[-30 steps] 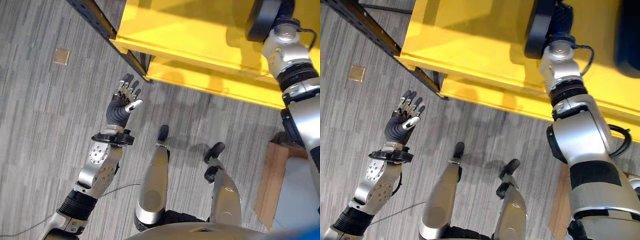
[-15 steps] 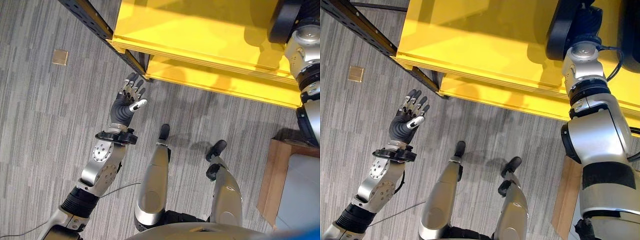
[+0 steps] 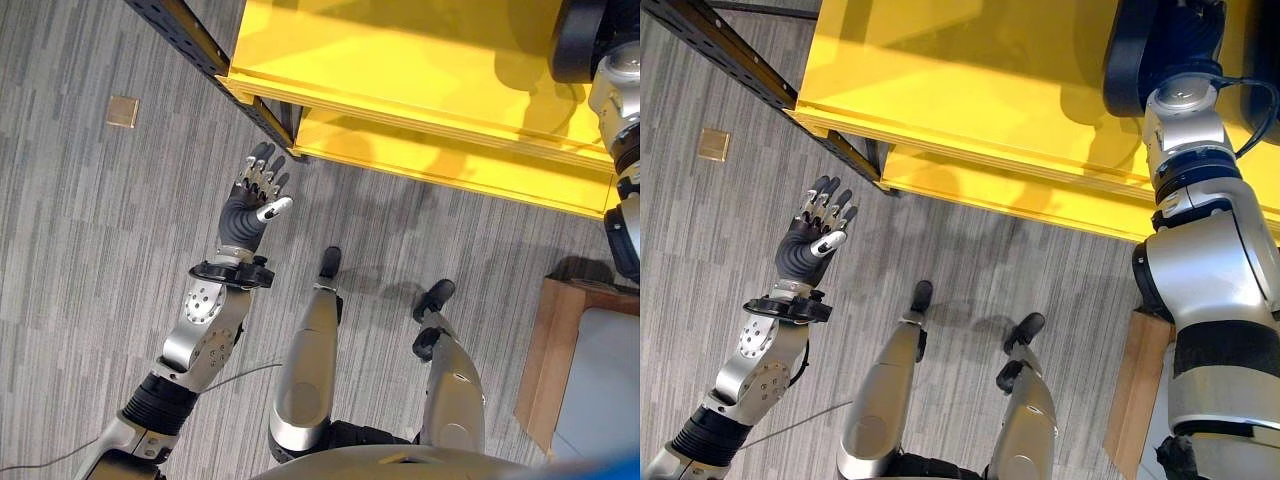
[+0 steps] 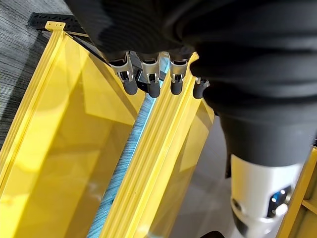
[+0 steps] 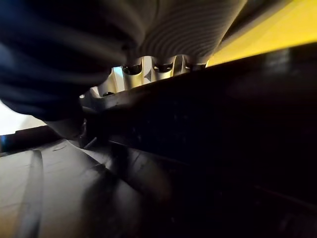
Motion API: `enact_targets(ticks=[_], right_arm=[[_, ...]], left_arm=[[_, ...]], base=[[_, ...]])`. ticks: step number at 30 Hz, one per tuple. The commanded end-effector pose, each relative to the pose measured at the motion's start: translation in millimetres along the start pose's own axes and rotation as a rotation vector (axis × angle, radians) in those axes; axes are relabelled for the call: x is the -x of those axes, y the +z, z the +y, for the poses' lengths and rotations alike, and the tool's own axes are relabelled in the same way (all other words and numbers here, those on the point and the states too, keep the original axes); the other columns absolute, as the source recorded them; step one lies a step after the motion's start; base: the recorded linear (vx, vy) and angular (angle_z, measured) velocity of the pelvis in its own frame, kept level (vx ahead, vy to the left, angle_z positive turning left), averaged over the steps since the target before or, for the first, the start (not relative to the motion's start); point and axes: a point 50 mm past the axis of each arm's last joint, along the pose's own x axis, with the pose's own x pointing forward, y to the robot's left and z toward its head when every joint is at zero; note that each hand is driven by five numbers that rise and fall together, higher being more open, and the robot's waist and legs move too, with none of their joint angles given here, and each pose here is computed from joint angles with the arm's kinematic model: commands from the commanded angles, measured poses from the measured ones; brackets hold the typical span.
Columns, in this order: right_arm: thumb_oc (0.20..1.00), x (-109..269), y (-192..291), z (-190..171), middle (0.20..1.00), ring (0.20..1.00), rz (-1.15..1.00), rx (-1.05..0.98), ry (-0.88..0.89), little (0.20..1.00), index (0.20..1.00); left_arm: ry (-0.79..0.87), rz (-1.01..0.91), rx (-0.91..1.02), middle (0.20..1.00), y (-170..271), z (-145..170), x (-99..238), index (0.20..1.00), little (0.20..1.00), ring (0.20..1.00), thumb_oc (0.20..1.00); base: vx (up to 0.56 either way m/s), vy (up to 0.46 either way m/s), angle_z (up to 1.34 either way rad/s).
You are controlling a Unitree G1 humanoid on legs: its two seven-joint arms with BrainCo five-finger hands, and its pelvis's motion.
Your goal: Move parts from the plastic box to the shelf.
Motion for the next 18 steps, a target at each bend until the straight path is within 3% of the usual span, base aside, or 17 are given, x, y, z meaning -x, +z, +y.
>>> enact_targets(ticks=[1, 11, 12, 13, 18], right_arm=[[0.200, -6, 38, -20, 0.200, 0.200, -0.143, -0.011, -0.065, 0.200, 0.200], [0.200, -8, 33, -29, 0.200, 0.200, -0.109, -0.040, -0.098, 0.200, 0.200], [0.416, -8, 33, -29, 0.416, 0.416, -0.100, -0.060, -0.102, 0.416, 0.416], [1.000, -8, 33, -30, 1.000, 1.000, -0.095, -0.073, -0.109, 1.000, 1.000], [1.000, -8, 34, -30, 1.000, 1.000, -0.088, -0.137, -0.126, 1.000, 1.000]], left_arm=[[-0.033, -0.054, 0.042, 1.000, 5, -11, 8, 1.000, 1.000, 1.000, 1.000], [-0.036, -0.061, 0.039, 1.000, 7, -11, 7, 1.000, 1.000, 1.000, 1.000], [-0.032, -0.061, 0.041, 1.000, 7, -11, 7, 1.000, 1.000, 1.000, 1.000], [-0.030, -0.063, 0.041, 1.000, 7, -11, 7, 1.000, 1.000, 1.000, 1.000], [-0.019, -0.065, 0.040, 1.000, 8, -10, 7, 1.000, 1.000, 1.000, 1.000]], base=[[0.00, 0.000, 0.00], [0.00, 0.000, 0.00], [0.00, 0.000, 0.00], [0.00, 0.000, 0.00], [0.00, 0.000, 0.00]])
